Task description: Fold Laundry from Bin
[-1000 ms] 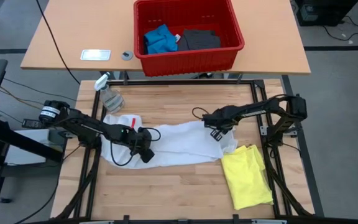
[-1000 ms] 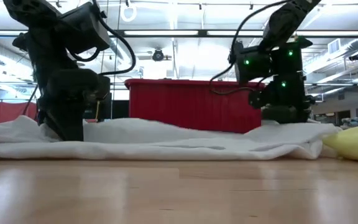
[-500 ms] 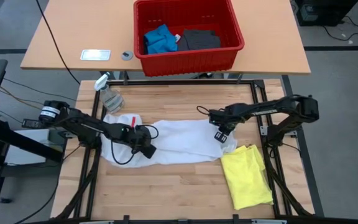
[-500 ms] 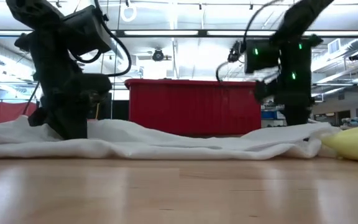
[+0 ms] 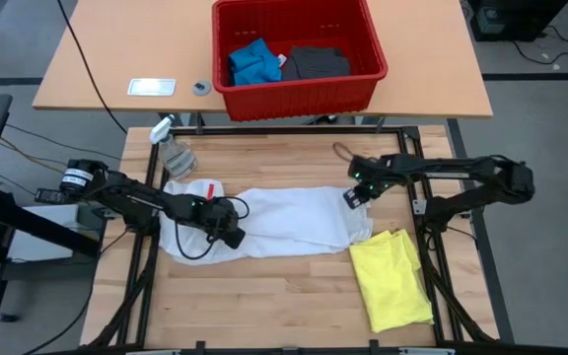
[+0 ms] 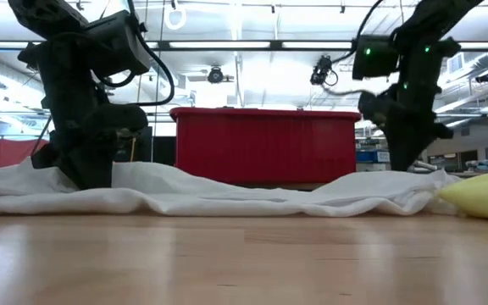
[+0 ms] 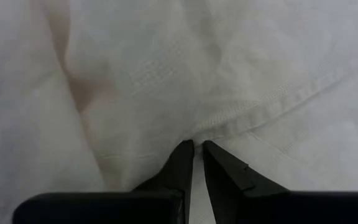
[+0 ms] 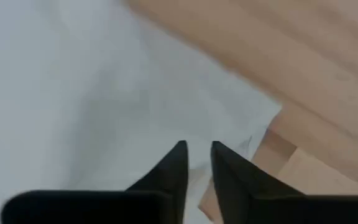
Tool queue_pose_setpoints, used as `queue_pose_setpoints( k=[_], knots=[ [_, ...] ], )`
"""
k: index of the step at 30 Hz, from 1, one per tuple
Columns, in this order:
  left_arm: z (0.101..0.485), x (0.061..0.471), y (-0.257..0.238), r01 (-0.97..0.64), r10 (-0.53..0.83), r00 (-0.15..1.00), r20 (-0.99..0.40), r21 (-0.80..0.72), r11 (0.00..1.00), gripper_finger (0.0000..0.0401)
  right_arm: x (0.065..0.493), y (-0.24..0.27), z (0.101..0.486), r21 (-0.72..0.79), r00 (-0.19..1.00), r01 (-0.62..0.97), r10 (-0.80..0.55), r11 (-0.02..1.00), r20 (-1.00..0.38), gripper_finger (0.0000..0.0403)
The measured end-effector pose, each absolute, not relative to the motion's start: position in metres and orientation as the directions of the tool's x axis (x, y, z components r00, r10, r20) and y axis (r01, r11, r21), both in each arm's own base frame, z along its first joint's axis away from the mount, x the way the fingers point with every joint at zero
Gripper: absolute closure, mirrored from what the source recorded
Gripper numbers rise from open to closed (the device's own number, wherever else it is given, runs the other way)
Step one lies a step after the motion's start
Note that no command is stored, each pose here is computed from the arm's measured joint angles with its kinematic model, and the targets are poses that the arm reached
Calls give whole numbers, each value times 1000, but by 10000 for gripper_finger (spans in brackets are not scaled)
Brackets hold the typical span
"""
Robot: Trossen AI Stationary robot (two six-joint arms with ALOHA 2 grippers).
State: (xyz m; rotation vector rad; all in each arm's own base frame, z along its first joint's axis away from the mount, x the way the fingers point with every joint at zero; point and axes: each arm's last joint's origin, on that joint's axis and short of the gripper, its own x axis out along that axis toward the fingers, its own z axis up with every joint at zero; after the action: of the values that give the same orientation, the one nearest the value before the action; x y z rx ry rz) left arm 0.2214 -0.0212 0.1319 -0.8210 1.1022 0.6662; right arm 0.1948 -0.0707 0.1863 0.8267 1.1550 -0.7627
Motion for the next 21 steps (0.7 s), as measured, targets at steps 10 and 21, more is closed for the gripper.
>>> queue_pose_setpoints(
  k=[10,21],
  knots=[
    [132,222,-21,-811,66,324,-944,-241,532,351,174,-68,162,287,307,900,-11,327,-952,188],
    [132,222,-21,-813,68,326,-943,-243,529,351,179,-73,141,343,366,874,-3,343,-931,270]
  ],
)
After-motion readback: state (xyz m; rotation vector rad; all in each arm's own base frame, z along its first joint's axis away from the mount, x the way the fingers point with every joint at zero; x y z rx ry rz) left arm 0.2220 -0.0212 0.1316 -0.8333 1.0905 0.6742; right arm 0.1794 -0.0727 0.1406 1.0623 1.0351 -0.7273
